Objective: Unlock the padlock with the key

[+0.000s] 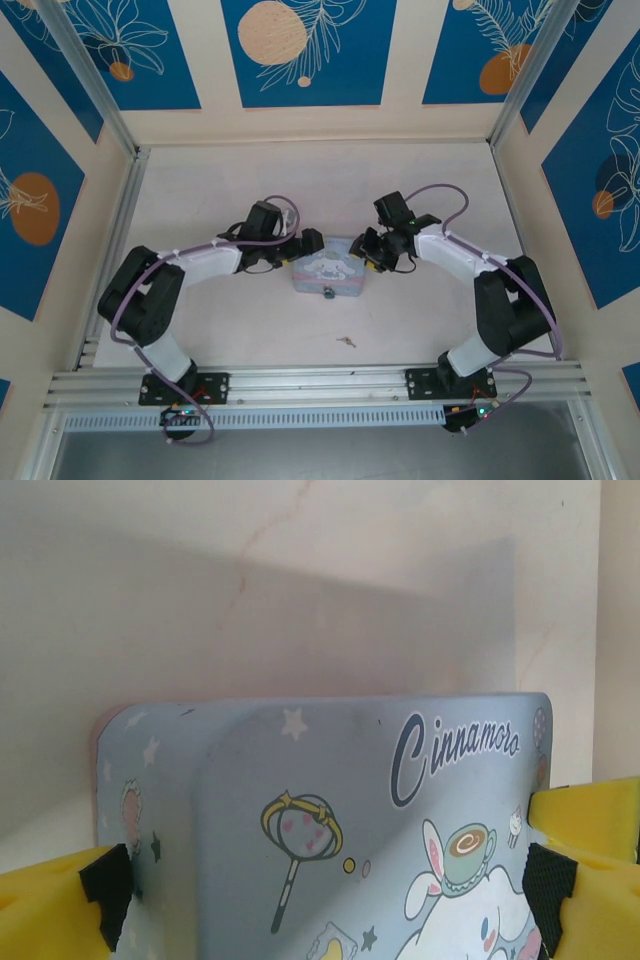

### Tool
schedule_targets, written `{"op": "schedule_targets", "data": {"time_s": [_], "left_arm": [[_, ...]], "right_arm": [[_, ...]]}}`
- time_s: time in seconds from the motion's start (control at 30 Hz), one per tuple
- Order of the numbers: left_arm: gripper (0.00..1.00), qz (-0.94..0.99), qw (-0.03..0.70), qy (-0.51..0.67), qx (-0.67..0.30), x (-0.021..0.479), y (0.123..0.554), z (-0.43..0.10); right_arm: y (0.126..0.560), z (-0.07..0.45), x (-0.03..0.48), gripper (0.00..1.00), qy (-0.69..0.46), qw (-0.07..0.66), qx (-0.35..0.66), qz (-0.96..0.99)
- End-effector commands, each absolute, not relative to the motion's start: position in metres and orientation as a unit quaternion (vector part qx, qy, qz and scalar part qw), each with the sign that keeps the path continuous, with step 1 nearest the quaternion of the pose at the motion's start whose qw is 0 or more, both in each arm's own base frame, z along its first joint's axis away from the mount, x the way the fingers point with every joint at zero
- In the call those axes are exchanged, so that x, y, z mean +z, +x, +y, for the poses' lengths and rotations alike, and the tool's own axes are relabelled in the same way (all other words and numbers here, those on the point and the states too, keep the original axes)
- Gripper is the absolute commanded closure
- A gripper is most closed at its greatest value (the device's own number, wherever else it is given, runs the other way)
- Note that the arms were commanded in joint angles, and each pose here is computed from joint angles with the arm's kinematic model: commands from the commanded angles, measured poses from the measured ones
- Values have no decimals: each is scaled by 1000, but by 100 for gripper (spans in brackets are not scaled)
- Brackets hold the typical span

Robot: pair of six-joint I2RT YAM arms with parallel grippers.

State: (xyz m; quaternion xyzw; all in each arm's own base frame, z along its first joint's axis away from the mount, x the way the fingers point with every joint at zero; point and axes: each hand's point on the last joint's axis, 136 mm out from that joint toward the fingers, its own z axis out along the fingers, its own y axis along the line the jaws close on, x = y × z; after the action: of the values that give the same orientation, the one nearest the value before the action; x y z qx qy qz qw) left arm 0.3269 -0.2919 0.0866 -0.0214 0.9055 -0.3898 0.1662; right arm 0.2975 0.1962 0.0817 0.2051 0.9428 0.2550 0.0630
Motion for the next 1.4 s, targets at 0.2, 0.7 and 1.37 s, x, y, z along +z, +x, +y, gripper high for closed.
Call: {"op": "schedule_targets", "data": {"time_s": [0.2,0.7,1.37], "left_arm": [[0,889,178,8,-422,103,354,-323],[0,896,201,-28,-395,97,372,-297],[0,907,228,-58,-349,129,351,-222]], "right_arm": [[353,221,90,59,206,74,302,928],[361,210,116,19,208,128,320,915],[197,208,104,26,-29,79,196,977]]}}
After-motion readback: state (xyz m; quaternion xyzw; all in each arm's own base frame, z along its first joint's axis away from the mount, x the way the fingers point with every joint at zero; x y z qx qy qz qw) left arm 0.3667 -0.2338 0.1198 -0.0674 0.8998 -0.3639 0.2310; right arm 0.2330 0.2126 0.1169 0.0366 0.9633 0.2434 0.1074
